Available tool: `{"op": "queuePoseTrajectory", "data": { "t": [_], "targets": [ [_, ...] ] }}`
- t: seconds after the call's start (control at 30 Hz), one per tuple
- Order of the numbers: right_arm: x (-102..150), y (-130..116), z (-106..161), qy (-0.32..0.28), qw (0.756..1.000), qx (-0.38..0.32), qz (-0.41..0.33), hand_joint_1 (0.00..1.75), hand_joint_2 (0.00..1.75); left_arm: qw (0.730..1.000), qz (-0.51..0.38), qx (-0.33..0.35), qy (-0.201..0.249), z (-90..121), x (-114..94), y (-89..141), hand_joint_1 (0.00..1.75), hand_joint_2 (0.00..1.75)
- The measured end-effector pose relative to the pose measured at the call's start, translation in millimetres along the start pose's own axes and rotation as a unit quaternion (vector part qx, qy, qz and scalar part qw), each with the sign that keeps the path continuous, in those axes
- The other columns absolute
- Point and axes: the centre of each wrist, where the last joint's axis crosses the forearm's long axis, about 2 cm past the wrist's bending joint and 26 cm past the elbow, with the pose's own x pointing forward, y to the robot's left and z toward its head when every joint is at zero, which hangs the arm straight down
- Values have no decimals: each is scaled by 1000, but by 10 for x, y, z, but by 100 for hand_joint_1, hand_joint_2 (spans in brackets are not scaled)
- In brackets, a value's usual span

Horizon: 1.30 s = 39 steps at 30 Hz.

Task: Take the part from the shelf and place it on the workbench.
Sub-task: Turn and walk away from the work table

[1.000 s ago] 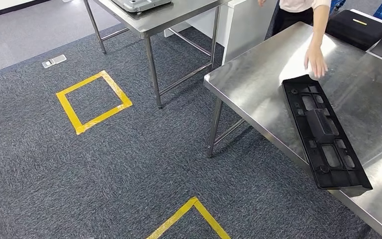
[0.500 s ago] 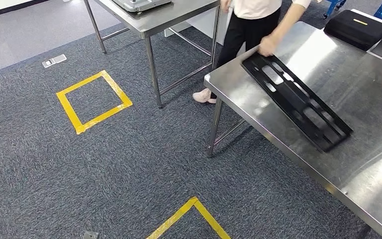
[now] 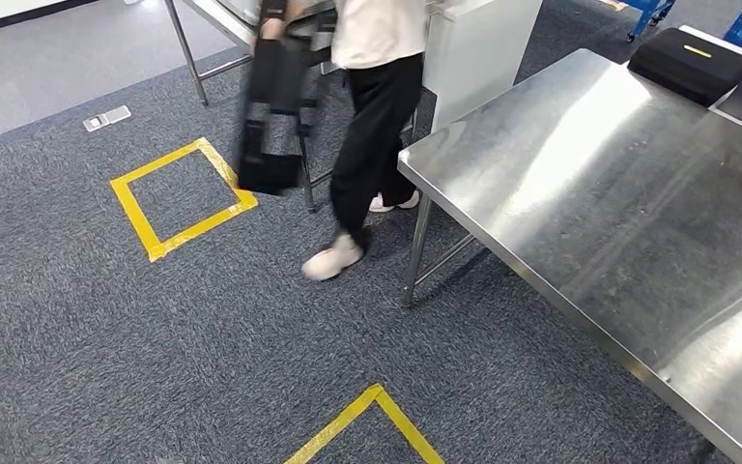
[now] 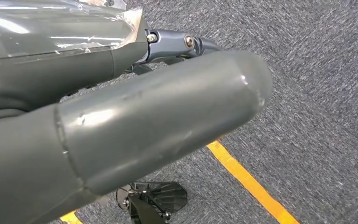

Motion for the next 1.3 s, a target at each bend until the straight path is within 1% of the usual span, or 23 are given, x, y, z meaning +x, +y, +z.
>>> {"op": "queuePoseTrajectory", "data": {
  "t": [0.13,0.23,0.3,0.43,0.67,0.8,1.2,1.3],
  "targets": [
    [-19,33,16,-4,1000,0,5,0,175,1000,3,0,0,-4,8,-8,0,0],
    [26,118,47,-11,1000,9,4,0,175,1000,1,4,-3,-26,27,29,0,0],
    [61,165,65,-14,1000,13,3,0,175,1000,0,7,-8,-54,59,53,0,0],
    [71,165,64,-18,1000,11,5,0,175,1000,4,7,-17,-108,149,23,0,0],
    [58,167,66,-20,1000,12,12,0,175,1000,6,12,-10,-84,114,23,0,0],
    [62,208,84,-21,1000,17,14,0,175,1000,5,16,-11,-92,116,53,0,0],
    [19,203,86,-21,999,18,25,0,175,1000,10,15,-7,-58,84,0,0,0],
    [43,218,91,-24,999,20,27,0,175,1000,10,15,-8,-59,84,4,0,0]
  ]
}}
